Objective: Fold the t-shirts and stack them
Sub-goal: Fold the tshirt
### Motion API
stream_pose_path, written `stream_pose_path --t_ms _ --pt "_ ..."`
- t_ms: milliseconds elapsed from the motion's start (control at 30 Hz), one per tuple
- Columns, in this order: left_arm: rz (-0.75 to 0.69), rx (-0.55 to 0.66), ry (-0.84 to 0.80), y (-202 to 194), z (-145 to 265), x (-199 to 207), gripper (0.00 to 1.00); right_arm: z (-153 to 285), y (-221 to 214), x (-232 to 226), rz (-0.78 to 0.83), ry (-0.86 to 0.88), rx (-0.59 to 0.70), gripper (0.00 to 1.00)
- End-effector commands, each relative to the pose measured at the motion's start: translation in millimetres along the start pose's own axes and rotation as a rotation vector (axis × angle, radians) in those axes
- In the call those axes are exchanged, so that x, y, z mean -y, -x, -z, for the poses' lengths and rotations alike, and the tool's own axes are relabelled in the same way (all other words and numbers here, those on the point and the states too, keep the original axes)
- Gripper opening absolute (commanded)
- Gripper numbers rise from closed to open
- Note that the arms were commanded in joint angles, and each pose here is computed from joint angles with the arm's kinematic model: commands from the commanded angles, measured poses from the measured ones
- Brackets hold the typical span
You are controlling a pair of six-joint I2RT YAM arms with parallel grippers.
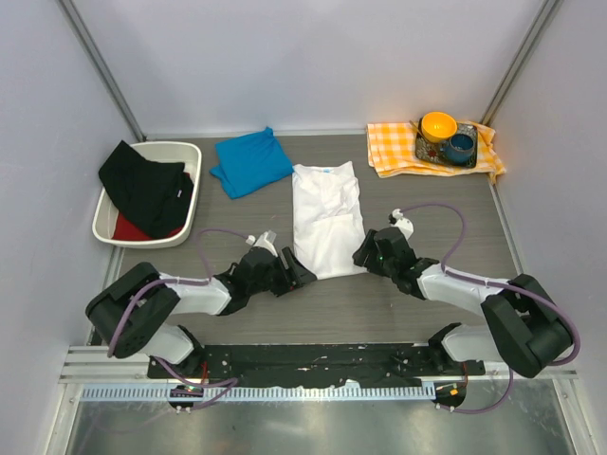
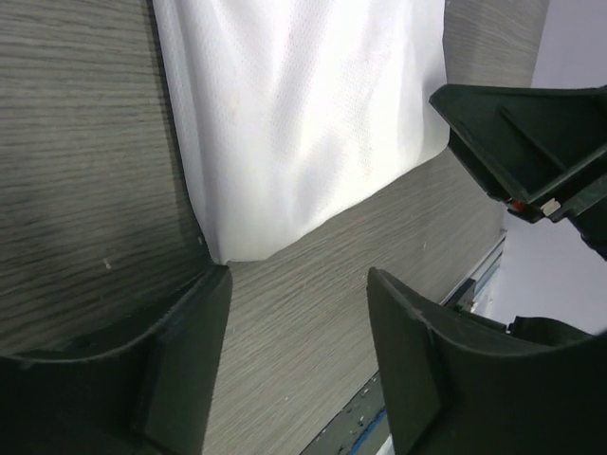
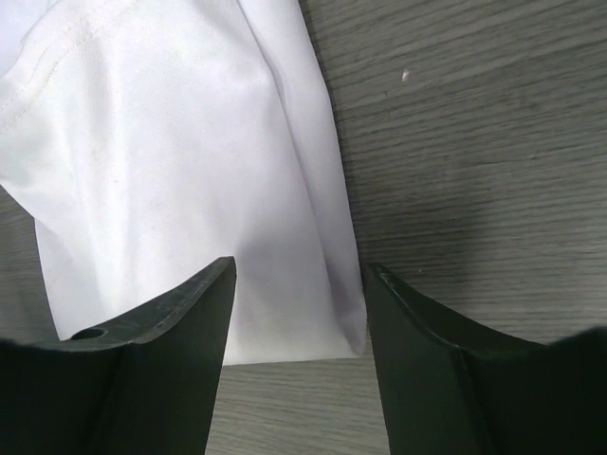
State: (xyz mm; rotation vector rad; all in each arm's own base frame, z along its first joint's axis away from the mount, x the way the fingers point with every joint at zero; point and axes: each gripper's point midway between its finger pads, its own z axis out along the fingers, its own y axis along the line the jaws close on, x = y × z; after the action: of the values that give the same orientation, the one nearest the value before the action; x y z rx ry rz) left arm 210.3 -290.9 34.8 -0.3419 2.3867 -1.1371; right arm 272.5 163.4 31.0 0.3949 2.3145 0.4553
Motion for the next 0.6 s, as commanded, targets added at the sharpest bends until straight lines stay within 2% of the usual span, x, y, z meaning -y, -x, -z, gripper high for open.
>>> stream_pose_path --t_ms 0,33,133,367,433,467,567 --pt "-0.031 -0.07 0.308 -25 25 -79 0.71 -4 2 -12 -0.032 0.042 -0.007 0.57" --pt "-0.036 -0.081 0.343 -27 30 -84 0.78 -4 0 -12 -0.031 0.042 -0.012 0.55" --pt "-0.066 -0.053 0.378 -18 35 -84 0.84 -2 -2 -10 -0.031 0.044 -0.016 0.47" --pt "-0.076 -0.083 0.412 -22 24 -92 0.84 3 -2 -8 -0.026 0.041 -0.013 0.27" --pt "-0.072 -0.092 0.427 -25 18 -100 0.83 4 -2 -5 -0.022 0.034 -0.013 0.14" --pt "-0.071 -0.097 0.431 -26 16 -103 0.83 4 -3 -5 -0.018 0.032 -0.015 0.01" --pt "-0.067 -0.108 0.453 -31 10 -113 0.82 6 -1 -4 -0.017 0.028 -0.012 0.01"
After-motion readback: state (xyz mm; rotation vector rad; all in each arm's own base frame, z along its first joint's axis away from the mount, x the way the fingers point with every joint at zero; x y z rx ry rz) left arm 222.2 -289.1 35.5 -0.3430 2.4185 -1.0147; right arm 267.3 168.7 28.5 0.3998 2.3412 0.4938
